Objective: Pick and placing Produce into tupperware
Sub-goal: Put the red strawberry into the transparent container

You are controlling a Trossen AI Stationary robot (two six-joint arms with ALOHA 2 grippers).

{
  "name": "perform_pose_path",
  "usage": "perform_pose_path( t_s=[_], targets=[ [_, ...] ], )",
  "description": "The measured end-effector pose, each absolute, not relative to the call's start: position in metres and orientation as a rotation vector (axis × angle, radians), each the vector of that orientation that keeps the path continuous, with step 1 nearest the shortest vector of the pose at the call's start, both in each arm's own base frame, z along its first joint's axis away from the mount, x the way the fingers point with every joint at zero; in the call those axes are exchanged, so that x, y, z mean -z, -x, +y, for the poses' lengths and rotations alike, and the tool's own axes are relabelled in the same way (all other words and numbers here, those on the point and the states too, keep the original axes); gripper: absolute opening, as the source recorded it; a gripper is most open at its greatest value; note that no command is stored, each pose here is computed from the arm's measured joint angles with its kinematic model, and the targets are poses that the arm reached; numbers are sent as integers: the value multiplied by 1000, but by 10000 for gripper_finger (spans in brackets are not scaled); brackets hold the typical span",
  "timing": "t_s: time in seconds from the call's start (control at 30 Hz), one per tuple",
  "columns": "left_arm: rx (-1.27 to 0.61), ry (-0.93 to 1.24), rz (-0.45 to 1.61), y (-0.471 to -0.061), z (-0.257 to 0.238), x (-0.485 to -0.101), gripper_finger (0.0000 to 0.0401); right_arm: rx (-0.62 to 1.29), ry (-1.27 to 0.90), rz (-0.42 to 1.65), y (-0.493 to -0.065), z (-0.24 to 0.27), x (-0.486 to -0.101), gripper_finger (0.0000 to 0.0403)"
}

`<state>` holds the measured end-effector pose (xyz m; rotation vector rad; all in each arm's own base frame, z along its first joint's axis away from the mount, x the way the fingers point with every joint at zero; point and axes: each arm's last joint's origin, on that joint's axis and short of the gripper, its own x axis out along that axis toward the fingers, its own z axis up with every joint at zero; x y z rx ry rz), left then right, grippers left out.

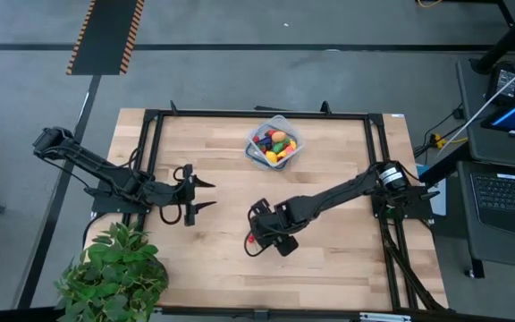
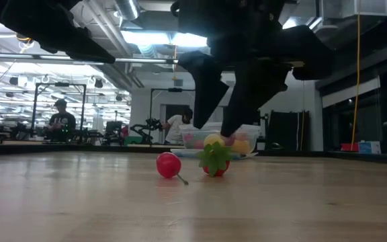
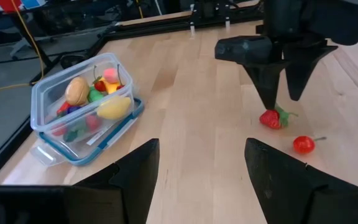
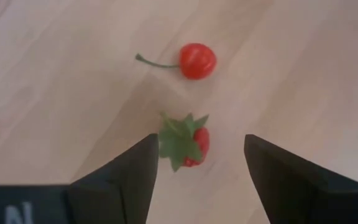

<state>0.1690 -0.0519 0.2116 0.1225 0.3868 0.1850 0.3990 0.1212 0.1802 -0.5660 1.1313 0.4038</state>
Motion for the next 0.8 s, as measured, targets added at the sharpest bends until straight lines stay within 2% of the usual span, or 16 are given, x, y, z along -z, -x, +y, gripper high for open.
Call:
perform_pose_path(
  t_s=[0.8],
  targets=[
    [-184, -130, 396, -169, -52, -211, 230, -396, 538, 1185, -404, 122, -155, 239]
  ],
)
